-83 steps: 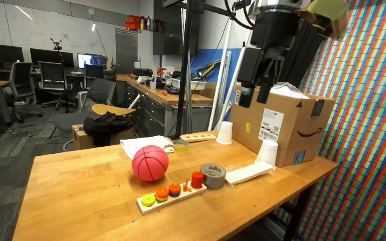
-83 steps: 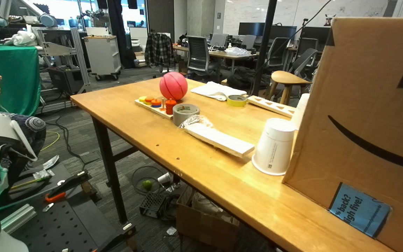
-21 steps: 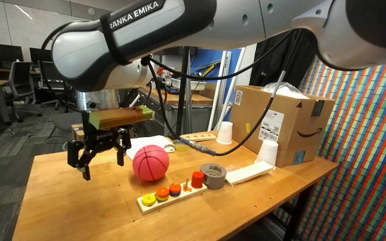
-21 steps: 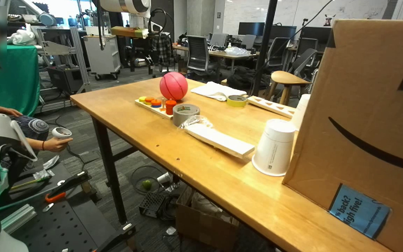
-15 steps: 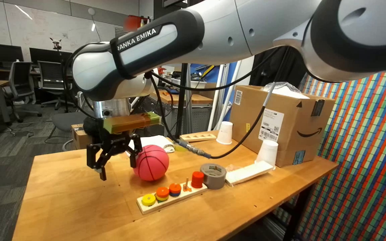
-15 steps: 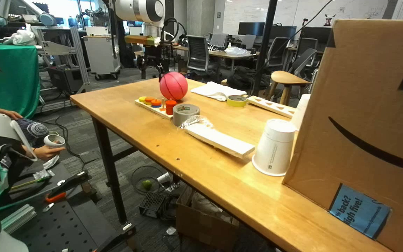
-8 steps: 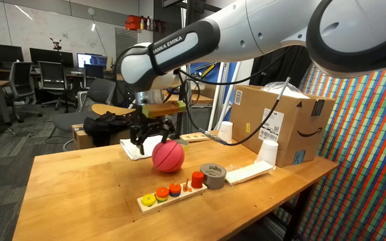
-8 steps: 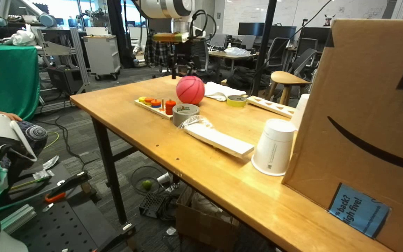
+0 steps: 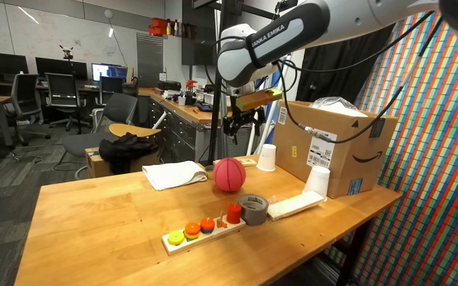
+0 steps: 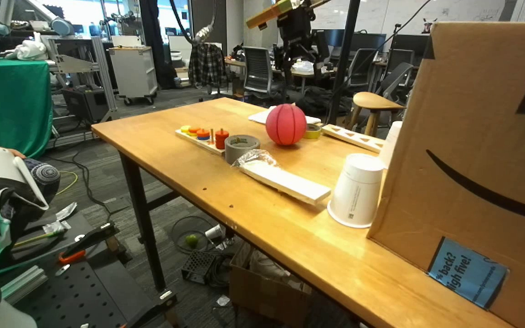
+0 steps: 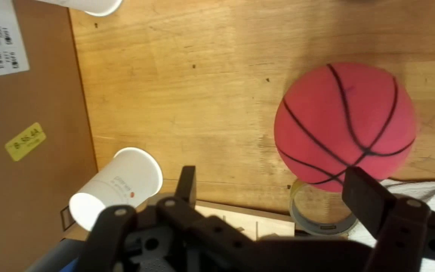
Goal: Move the red ball to the right
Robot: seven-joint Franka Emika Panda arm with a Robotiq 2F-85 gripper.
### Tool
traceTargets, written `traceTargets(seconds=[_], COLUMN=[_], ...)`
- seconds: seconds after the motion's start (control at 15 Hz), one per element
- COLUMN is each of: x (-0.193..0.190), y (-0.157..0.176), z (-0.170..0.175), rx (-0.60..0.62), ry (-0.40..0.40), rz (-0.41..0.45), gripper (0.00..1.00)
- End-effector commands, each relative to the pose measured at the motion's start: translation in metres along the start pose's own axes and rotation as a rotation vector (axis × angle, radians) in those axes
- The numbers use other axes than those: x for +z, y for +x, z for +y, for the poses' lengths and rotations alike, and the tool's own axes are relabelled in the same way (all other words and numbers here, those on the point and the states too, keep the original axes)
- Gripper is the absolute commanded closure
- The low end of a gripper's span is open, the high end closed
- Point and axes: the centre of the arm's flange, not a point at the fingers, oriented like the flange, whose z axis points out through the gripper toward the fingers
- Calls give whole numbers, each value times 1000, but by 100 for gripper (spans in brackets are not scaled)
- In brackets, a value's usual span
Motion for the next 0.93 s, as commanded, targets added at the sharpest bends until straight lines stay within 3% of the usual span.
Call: traceTargets(seconds=[0.0, 0.4, 0.87], x=[-49, -109, -119], y=[-75, -168, -231], z=[1, -73, -122], rx=[-63, -211, -319], ry=[34, 165, 253], rz=[107, 205, 205], gripper=[0, 0, 0])
